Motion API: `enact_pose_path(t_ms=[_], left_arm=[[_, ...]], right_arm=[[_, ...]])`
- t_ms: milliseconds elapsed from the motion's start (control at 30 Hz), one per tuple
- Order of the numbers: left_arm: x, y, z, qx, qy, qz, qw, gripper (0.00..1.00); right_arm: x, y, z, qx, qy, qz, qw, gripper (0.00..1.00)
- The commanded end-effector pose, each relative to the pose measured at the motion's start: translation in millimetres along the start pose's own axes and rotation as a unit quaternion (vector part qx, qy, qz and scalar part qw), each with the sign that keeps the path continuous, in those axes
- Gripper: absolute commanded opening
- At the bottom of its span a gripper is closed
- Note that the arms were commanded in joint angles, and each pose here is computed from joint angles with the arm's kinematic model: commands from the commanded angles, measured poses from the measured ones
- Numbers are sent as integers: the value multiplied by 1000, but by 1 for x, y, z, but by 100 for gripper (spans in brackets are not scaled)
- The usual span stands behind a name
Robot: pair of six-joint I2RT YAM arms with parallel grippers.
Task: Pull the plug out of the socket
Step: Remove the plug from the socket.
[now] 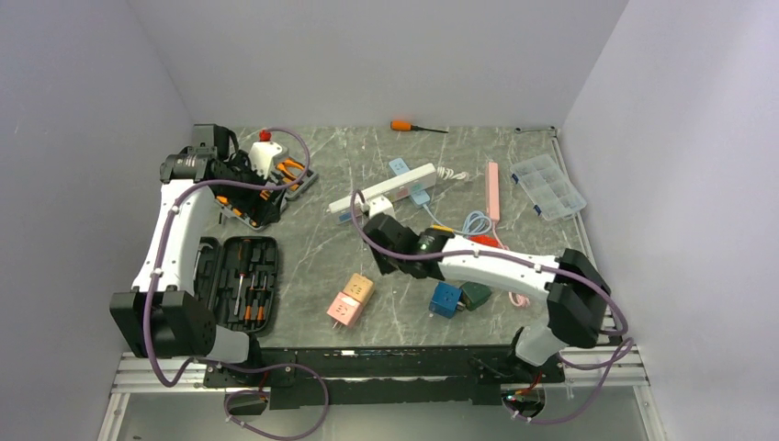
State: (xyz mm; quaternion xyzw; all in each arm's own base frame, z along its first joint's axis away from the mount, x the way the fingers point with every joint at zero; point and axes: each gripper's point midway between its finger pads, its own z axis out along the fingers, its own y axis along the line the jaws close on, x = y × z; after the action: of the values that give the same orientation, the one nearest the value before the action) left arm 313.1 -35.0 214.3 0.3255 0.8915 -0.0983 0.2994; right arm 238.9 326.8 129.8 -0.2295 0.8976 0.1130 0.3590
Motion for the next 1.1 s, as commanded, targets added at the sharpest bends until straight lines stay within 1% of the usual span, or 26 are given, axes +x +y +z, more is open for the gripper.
enact_pose_path(t_ms=[0,100,267,433,633,833,1067], left_arm=[[-8,-2,-19,-15,-26,17,999,99],[-9,1,-20,-23,-26,12,999,99],[-11,0,-28,-28,-26,6,999,99],[-4,1,-34,-45,-27,18,998,99],[1,6,-38,-41,-18,11,999,99],[2,15,-36,-43,-8,-3,999,99],[0,28,-43,-80,-17,-12,997,99]], right_arm=[[55,0,-12,-6,45,17,999,0],[70,12,-10,-38,57,18,997,0],[79,32,13,-65,81,14,994,0],[60,38,37,-57,77,1,995,0],[31,55,57,-82,67,1,994,0],[26,67,70,-97,73,-14,993,0],[16,88,71,-137,69,-15,988,0]])
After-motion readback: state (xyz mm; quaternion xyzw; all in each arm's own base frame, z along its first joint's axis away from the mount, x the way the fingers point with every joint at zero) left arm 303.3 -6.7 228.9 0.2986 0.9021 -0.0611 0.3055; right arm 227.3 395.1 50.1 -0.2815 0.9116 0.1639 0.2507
